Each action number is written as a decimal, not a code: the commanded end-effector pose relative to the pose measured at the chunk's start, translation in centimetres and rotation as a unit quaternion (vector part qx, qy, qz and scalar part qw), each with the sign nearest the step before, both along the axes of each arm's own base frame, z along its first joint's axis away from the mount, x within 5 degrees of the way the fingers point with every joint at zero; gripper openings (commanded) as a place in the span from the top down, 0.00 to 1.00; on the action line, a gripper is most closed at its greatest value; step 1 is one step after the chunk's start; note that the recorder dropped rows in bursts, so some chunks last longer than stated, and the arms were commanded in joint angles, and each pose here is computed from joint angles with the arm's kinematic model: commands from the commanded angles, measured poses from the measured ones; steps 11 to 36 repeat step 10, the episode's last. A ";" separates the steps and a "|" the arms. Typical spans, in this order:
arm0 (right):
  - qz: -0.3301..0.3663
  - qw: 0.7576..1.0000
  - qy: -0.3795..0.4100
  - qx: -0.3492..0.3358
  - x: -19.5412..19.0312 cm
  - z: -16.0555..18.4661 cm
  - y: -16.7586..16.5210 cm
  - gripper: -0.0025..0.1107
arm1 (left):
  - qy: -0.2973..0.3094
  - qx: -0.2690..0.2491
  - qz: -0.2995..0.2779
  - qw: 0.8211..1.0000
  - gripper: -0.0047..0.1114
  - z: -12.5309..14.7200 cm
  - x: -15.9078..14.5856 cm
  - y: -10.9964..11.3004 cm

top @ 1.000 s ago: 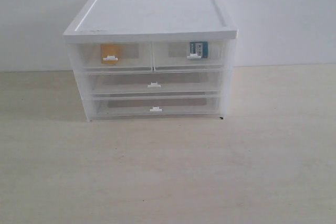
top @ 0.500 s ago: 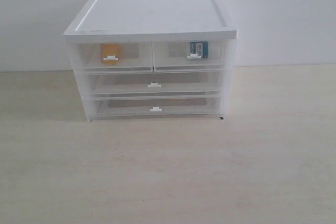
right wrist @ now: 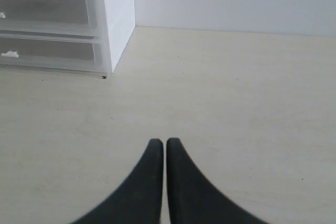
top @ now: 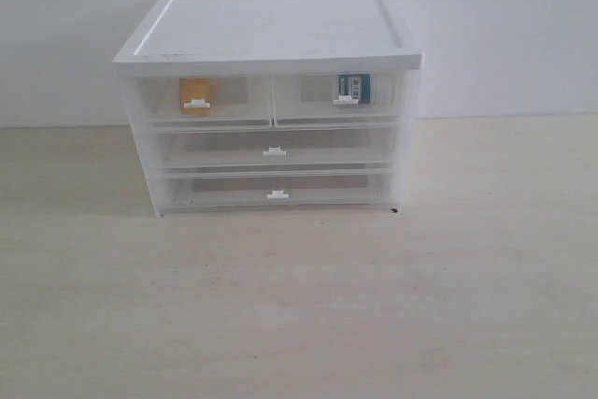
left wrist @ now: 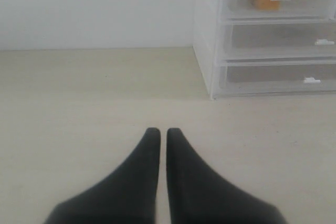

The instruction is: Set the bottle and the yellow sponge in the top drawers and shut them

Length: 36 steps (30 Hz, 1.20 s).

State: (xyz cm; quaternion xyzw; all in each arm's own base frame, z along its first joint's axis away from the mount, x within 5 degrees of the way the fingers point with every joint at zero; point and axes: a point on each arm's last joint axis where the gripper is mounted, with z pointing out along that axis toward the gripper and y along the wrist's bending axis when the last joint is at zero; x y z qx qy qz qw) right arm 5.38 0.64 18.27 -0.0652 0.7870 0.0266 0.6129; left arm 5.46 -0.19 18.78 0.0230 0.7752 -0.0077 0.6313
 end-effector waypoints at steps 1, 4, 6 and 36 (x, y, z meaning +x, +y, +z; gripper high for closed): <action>0.002 1.000 -0.008 -0.003 0.0 0.1 0.0 0.98 | 0.002 -0.003 0.001 1.000 0.92 -0.1 0.0 0.0; 0.002 1.000 -0.008 -0.002 0.0 0.1 0.0 0.98 | 0.002 -0.003 0.001 1.000 0.92 -0.1 0.0 0.0; 0.002 1.000 -0.008 -0.001 0.0 0.1 0.0 0.98 | 0.002 -0.003 0.001 1.000 0.92 -0.1 0.0 0.0; 0.002 1.000 -0.008 -0.001 0.0 0.1 0.0 0.98 | 0.002 -0.003 0.001 1.000 0.92 -0.1 0.0 0.0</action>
